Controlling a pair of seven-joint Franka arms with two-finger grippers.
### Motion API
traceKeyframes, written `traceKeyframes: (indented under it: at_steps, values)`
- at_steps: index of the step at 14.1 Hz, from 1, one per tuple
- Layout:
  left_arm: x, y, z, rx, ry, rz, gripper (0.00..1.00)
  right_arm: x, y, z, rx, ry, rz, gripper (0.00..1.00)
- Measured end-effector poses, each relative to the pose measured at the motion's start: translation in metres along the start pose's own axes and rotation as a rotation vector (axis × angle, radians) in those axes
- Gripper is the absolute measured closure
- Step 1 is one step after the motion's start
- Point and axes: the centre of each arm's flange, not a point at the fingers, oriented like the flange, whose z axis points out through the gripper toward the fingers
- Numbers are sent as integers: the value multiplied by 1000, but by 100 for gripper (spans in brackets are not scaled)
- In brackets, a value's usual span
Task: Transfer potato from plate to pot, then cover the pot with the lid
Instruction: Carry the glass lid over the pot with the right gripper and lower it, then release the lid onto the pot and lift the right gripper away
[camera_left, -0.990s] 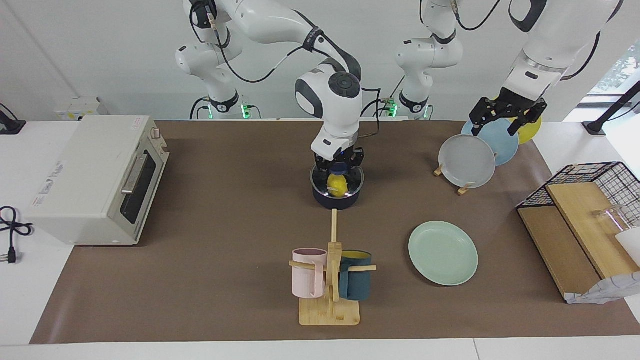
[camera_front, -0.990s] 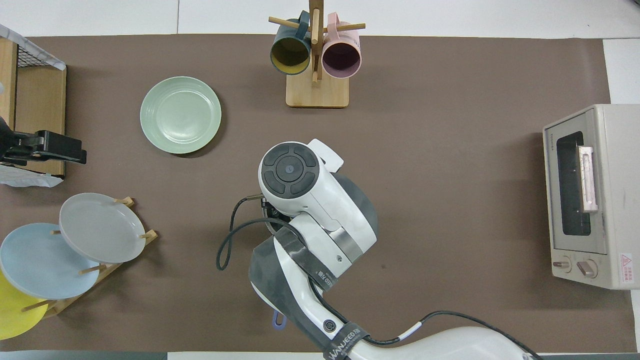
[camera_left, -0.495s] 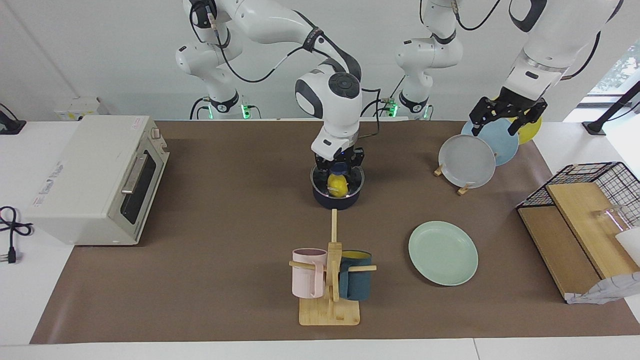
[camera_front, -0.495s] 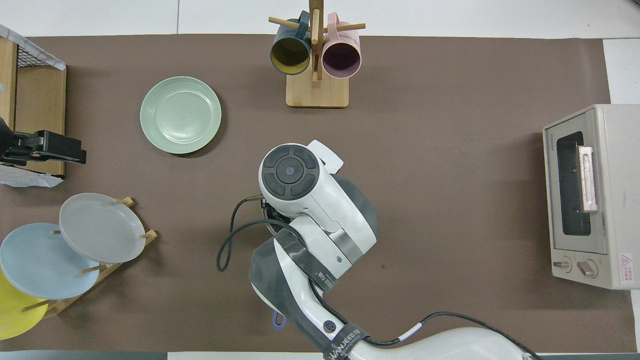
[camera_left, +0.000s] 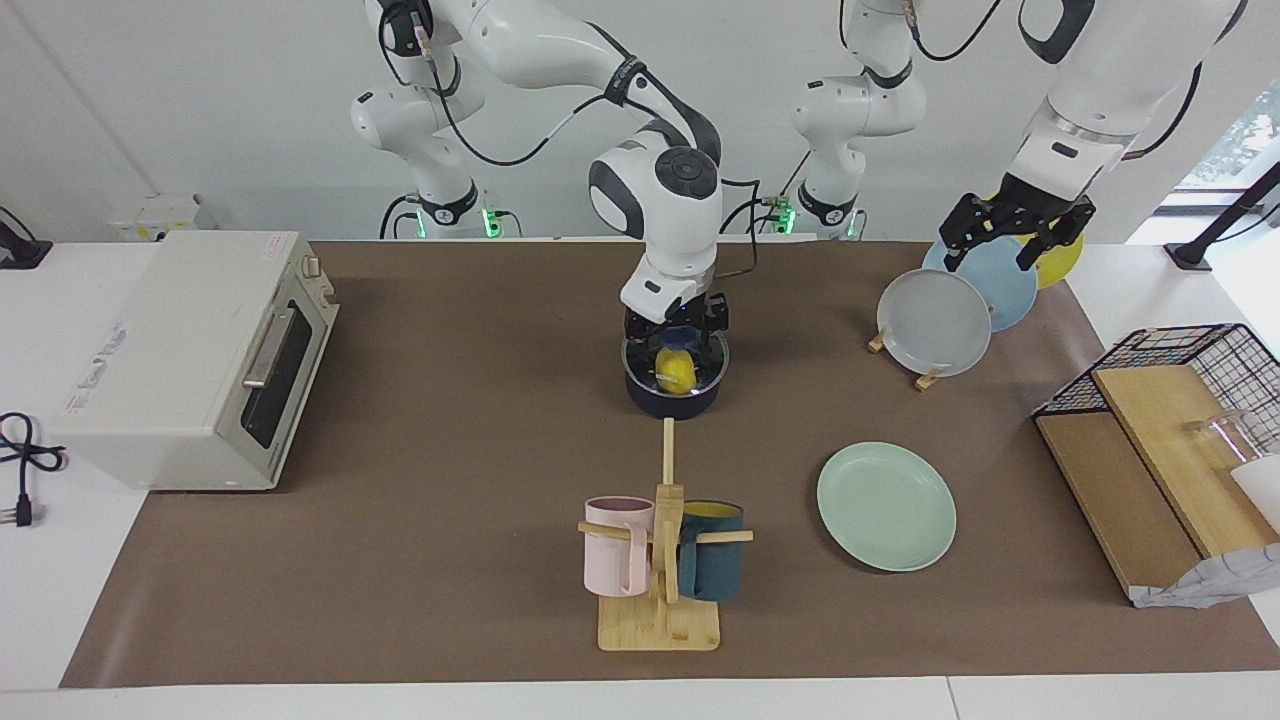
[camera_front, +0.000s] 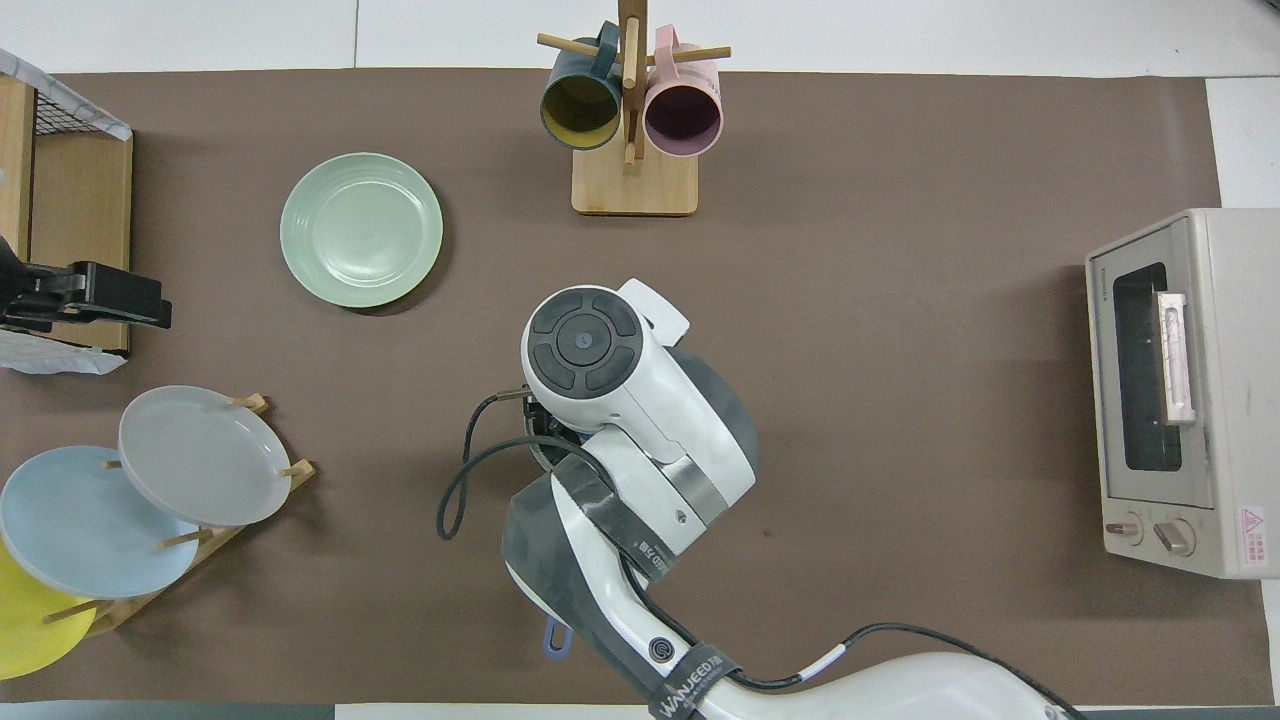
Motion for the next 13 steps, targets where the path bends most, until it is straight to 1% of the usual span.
traceKeyframes:
  at_steps: [2,4,7,10,11,13]
  values:
    - [0,0,0,0,-1,0,0,2,2,-10,10,14,4,0]
    - [0,-1,0,0,-2,-2,0,7,11,-31,22,37,20,0]
    - [0,-5,0,7,-5,-8,0,23,46,-85,23,50,75,0]
    - [-1,-6,0,8,-6,-10,0,42,110,-157,21,62,143,0]
    - [-1,-6,0,8,-6,-10,0,47,138,-175,17,62,133,0]
    - [-1,-6,-1,8,-4,-10,0,52,199,-196,-3,30,93,0]
